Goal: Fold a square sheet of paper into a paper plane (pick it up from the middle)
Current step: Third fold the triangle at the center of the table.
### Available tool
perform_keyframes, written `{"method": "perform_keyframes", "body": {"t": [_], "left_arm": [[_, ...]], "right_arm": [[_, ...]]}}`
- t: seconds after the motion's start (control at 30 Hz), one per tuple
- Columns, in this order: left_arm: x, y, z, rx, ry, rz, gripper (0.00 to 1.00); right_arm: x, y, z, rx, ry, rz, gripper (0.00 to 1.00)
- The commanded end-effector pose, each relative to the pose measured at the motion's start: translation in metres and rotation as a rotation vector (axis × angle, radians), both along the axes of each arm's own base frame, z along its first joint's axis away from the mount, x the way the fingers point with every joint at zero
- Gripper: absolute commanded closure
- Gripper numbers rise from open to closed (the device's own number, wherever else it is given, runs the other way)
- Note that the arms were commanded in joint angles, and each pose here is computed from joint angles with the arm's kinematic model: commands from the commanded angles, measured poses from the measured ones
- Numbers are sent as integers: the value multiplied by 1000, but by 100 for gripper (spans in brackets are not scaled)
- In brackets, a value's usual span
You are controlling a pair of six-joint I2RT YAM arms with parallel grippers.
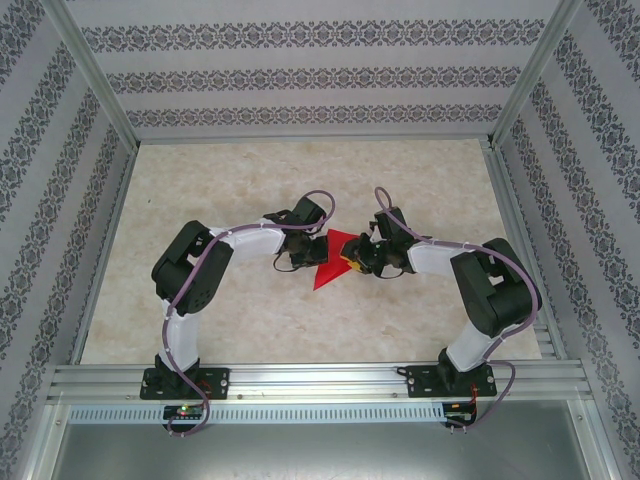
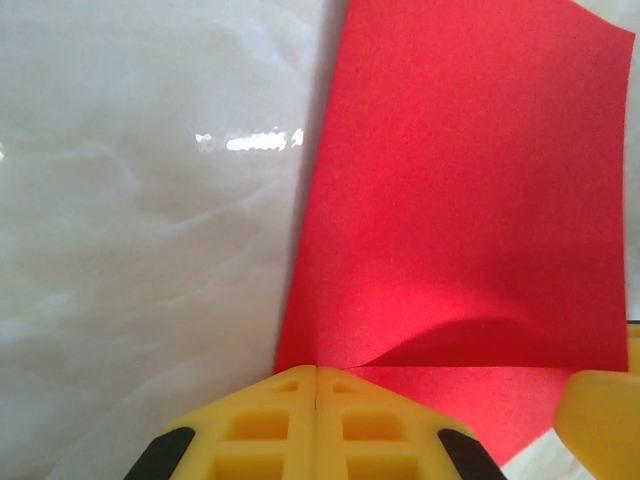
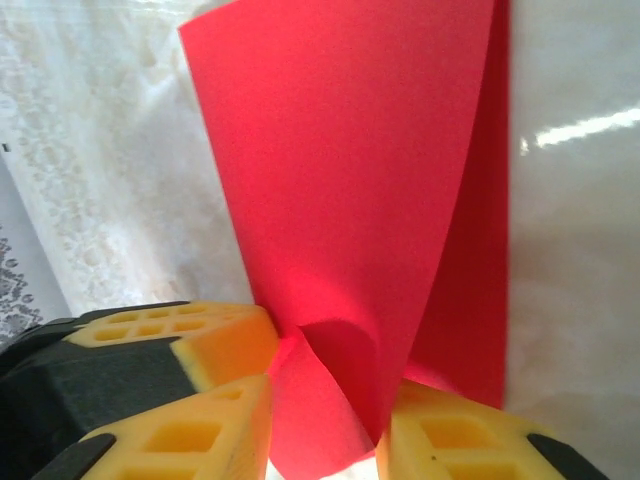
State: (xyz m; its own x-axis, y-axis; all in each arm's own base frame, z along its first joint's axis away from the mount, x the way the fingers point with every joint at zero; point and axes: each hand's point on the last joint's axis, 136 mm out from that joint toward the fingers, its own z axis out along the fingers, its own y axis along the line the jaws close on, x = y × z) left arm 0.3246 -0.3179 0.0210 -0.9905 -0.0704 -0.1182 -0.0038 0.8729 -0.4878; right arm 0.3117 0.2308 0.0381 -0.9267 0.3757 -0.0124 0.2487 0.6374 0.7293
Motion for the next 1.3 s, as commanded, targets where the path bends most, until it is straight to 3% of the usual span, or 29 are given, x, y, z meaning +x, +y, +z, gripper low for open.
{"method": "perform_keyframes", "body": {"t": [0.0,0.33,0.5,0.67,0.73,0.83,0.97,1.27], "left_arm": [[6,7,10,-8,-28,4,95],[12,10,30,-42,-56,13,88],[16,19,48,-39,-103,16,75],[20,33,69,-43,-170,21,55],[20,37,78,-51,-199,20,45],[18,43,84,-59,-225,23,40],[14,47,82,-64,-224,24,35],[5,40,80,-135,-248,-22,25]], "right_arm": [[1,9,4,54,-18,19,70],[-1,12,-11,53,11,48,87],[2,8,-6,40,-4,31,97],[1,2,5,19,-21,20,98],[0,3,10,23,-24,23,94],[-3,4,11,29,-12,32,85],[-5,6,13,36,-11,43,83],[-1,4,18,29,-7,5,97]]}}
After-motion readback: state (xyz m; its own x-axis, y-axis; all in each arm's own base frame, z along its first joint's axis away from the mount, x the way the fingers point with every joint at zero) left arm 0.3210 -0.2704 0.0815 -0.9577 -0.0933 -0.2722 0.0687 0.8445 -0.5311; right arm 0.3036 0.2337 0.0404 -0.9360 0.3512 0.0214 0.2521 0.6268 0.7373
